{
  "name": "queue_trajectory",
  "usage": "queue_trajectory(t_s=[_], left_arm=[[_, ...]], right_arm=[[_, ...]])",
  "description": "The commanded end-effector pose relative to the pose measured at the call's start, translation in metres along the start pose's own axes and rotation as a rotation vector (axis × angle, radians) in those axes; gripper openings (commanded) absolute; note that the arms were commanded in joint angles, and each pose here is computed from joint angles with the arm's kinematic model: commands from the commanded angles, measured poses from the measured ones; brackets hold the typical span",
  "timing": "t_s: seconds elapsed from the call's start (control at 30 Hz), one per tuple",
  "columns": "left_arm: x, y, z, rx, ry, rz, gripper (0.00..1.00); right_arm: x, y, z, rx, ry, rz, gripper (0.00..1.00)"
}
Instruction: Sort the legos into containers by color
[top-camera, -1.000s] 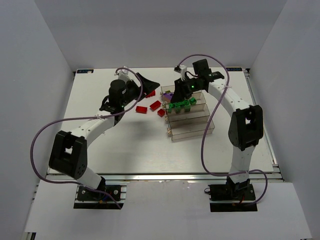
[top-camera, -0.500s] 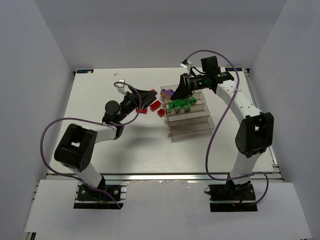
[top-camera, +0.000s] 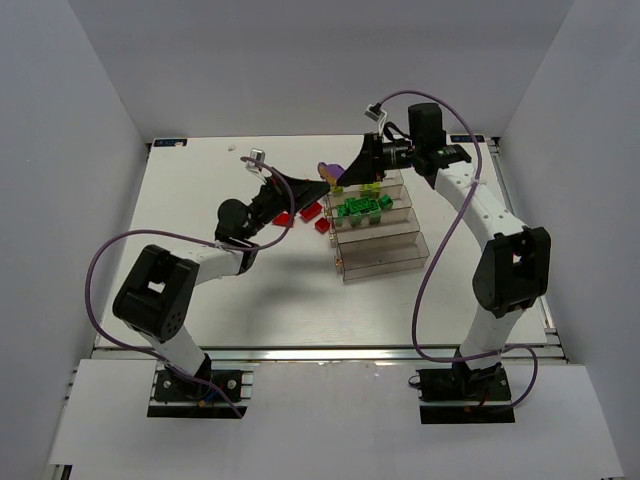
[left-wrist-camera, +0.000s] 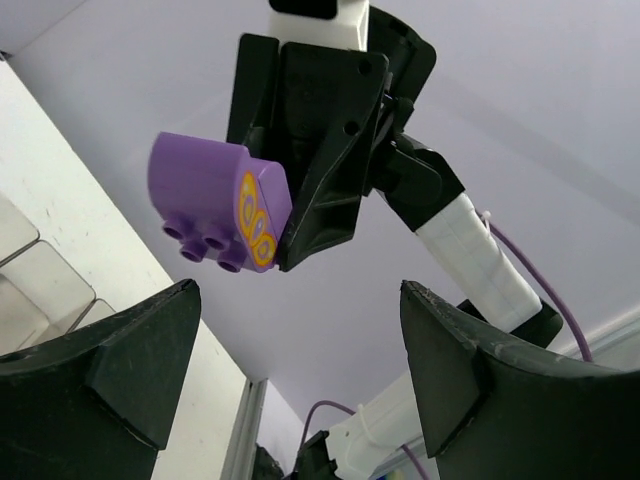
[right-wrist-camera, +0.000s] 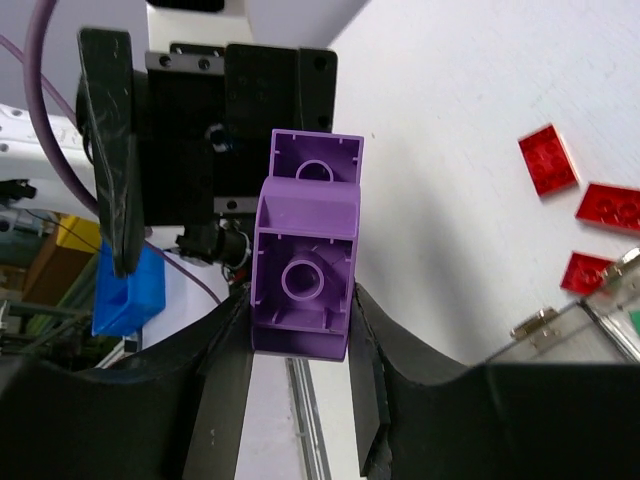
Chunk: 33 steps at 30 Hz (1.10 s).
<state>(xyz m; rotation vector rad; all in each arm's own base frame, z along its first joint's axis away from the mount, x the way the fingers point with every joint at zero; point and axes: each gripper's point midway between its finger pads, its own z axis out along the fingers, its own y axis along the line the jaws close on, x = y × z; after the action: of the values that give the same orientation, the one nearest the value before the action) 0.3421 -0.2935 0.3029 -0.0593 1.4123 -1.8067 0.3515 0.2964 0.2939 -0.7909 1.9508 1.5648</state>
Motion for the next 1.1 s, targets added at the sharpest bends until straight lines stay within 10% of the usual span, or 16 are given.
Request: queue_trajectory(t_s=[0.0, 0.77, 1.07], left_arm=[[-0.001, -0.032, 0.011, 0.076, 0.024, 0.106, 0.89], [-0.005, -0.014, 0.023, -0.021, 0.012, 0.156, 0.79], [-0.001, -0.028, 0.019, 0.08, 0.008, 0.108, 0.44]], right_arm=[[-0.012, 0.025, -0.006, -0.072, -0.036, -0.036, 0.0], [0.013, 0.052, -0.019, -0.148, -0.047, 0.017, 0.0], [0.013, 0.054, -0.019, -0.158, -0.051, 0.007, 0.0]])
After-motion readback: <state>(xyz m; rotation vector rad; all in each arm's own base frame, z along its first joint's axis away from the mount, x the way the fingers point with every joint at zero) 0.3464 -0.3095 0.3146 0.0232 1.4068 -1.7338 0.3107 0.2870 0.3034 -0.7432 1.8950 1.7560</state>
